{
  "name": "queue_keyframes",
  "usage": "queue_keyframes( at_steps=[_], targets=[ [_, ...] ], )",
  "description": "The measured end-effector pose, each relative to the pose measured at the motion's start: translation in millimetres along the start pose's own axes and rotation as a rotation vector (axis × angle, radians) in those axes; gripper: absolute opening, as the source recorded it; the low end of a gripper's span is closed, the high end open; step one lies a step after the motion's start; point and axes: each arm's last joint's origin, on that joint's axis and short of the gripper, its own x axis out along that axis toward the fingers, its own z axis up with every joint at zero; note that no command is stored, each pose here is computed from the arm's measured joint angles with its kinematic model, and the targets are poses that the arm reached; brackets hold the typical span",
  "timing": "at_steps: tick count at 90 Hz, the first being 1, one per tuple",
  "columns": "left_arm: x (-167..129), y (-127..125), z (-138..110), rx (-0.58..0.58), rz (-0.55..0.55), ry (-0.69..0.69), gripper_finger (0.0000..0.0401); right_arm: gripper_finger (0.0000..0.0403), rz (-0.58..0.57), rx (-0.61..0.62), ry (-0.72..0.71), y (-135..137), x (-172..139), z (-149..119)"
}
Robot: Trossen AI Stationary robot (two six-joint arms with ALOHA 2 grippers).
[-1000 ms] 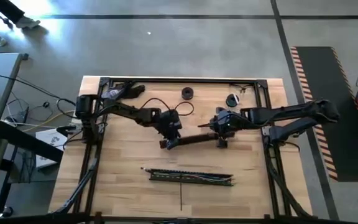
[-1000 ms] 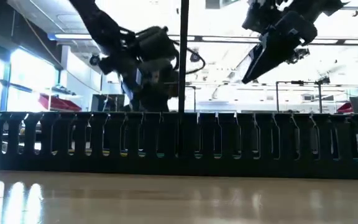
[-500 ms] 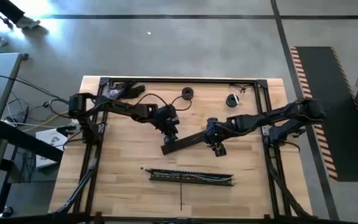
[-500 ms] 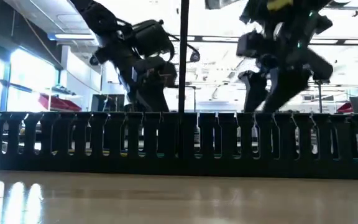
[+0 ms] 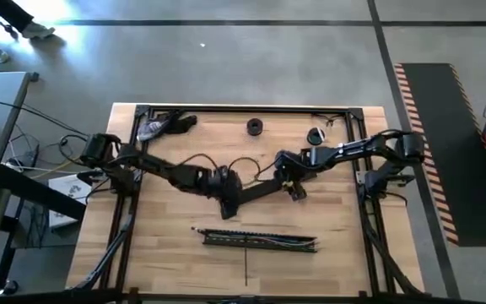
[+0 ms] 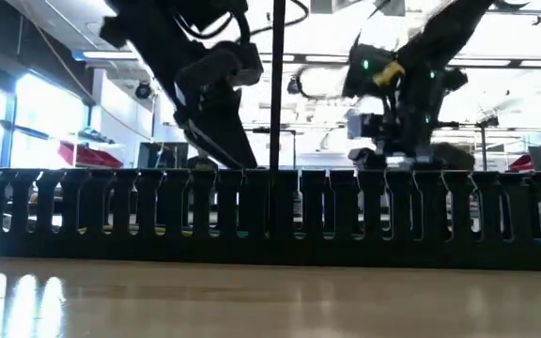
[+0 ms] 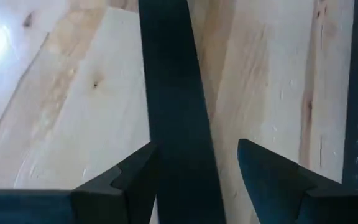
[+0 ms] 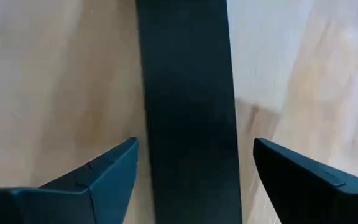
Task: Ziptie cables
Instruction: Close the black cable duct
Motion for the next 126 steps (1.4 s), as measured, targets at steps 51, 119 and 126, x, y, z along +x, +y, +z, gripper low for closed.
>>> queue_keyframes(
  at_steps=[51, 119, 126],
  targets=[
    [-5.4, -17.6, -5.6, 0.031, 0.119, -0.070, 0.0196, 0.0246, -0.017, 0.407, -0.136, 19.6, 3.2, 0.0],
    [-11.4, -27.3, -5.7, -0.004, 0.126, -0.120, 0.0196, 0.0278, -0.044, 0.158, -0.547, 33.7, 10.0, -22.6],
    [-11.3, -27.2, -5.5, -0.004, 0.125, -0.121, 0.0196, 0.0278, -0.041, 0.132, -0.541, 34.8, 16.8, -24.2]
  ],
)
